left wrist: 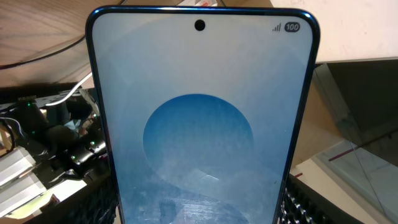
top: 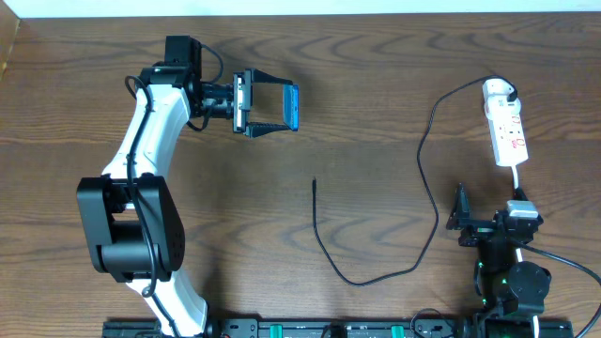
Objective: Plug charger to phone and switch on socket
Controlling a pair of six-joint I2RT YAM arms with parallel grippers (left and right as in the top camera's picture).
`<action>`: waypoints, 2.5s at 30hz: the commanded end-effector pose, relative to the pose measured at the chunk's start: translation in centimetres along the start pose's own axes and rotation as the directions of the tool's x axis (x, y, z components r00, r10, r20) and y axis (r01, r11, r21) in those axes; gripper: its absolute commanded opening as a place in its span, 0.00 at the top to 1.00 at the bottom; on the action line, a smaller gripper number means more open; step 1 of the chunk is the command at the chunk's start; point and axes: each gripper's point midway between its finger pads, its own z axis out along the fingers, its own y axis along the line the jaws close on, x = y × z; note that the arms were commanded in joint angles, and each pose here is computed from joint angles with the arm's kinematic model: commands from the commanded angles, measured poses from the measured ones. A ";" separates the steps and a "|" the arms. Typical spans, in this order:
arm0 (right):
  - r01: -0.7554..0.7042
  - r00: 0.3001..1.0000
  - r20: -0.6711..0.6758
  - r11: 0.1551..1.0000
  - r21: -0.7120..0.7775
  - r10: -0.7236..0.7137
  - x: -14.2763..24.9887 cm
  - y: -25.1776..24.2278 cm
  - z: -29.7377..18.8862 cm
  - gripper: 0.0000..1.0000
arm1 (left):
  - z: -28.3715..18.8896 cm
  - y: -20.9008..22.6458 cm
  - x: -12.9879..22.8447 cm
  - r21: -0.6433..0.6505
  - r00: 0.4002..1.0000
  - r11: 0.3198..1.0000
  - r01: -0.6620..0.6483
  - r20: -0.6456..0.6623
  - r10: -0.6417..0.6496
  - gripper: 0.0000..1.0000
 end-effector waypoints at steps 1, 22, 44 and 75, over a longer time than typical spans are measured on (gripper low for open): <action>0.015 1.000 0.000 1.000 0.005 -0.015 0.0 0.0 0.0 0.01 | -0.6 -1.0 2.6 0.033 0.997 0.997 -0.064 -0.051 0.066 0.93; 0.015 1.000 0.000 1.000 0.004 -0.015 0.0 0.0 0.0 0.01 | -0.6 -0.9 2.1 0.025 0.998 0.998 -0.064 -0.026 0.065 0.93; 0.015 1.000 0.000 1.000 0.004 -0.015 0.0 0.0 0.0 0.01 | -0.6 -0.9 2.1 0.025 0.997 0.997 -0.072 -0.026 0.073 0.93; 0.015 1.000 0.000 1.000 0.004 -0.015 0.0 0.0 0.0 0.01 | -0.6 -0.7 1.3 0.007 0.994 0.994 -0.109 0.024 0.109 0.93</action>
